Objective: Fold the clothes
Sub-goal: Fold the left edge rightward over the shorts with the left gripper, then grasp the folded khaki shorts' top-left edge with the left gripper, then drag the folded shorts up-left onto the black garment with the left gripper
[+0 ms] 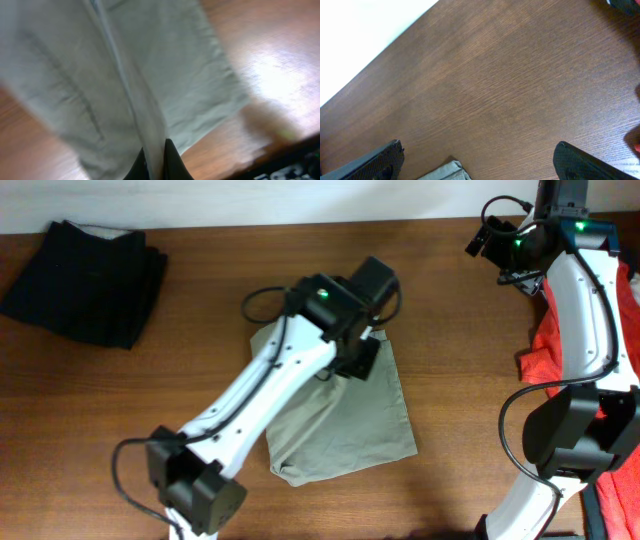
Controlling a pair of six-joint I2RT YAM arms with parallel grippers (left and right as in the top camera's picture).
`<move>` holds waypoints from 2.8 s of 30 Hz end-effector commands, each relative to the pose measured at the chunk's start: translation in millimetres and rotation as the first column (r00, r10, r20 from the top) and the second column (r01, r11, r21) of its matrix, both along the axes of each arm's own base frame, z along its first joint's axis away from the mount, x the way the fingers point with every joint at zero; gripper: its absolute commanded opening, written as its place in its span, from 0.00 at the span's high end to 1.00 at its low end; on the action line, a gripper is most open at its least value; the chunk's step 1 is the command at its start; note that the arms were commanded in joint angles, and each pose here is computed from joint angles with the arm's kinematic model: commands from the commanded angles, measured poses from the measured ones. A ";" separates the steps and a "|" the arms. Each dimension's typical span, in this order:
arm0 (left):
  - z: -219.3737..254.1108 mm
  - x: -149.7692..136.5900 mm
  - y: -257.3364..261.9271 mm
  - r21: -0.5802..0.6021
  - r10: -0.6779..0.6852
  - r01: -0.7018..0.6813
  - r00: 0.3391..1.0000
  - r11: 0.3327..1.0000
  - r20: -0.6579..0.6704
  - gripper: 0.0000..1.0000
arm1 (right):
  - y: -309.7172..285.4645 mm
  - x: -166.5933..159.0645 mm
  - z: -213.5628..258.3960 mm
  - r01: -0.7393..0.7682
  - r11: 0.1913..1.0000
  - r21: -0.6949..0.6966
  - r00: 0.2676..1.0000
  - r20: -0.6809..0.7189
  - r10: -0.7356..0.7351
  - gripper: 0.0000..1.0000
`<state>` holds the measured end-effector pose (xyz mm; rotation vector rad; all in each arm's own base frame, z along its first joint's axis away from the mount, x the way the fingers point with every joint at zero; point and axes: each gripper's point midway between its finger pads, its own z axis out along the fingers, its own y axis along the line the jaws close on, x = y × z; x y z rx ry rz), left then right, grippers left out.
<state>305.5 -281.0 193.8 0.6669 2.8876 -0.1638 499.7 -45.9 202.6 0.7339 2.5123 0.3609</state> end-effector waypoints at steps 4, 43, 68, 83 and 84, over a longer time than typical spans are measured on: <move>-38.3 -37.5 -65.8 -0.079 -0.241 0.234 0.965 0.969 -0.100 1.00 | -2.0 -2.0 -53.3 -0.169 0.985 -0.040 0.979 -0.123 0.163 0.01; -114.4 40.6 120.5 0.053 0.312 -0.323 0.839 0.945 -0.445 0.01 | -53.6 -2.9 -90.7 -0.095 0.991 0.098 0.984 -0.139 0.108 0.01; -185.7 -4.0 100.1 0.068 0.241 -0.237 0.849 0.969 -0.470 0.40 | -53.6 -2.9 -90.6 -0.095 0.991 0.097 0.984 -0.138 0.108 0.01; -166.4 116.8 206.2 0.194 0.352 -0.339 0.935 0.920 -0.034 1.00 | -53.6 -2.9 -90.6 -0.095 0.991 0.097 0.984 -0.138 0.108 0.01; -157.9 128.2 215.5 0.186 0.328 -0.321 0.945 0.929 -0.007 1.00 | -53.6 -2.9 -90.6 -0.095 0.991 0.097 0.984 -0.138 0.108 0.01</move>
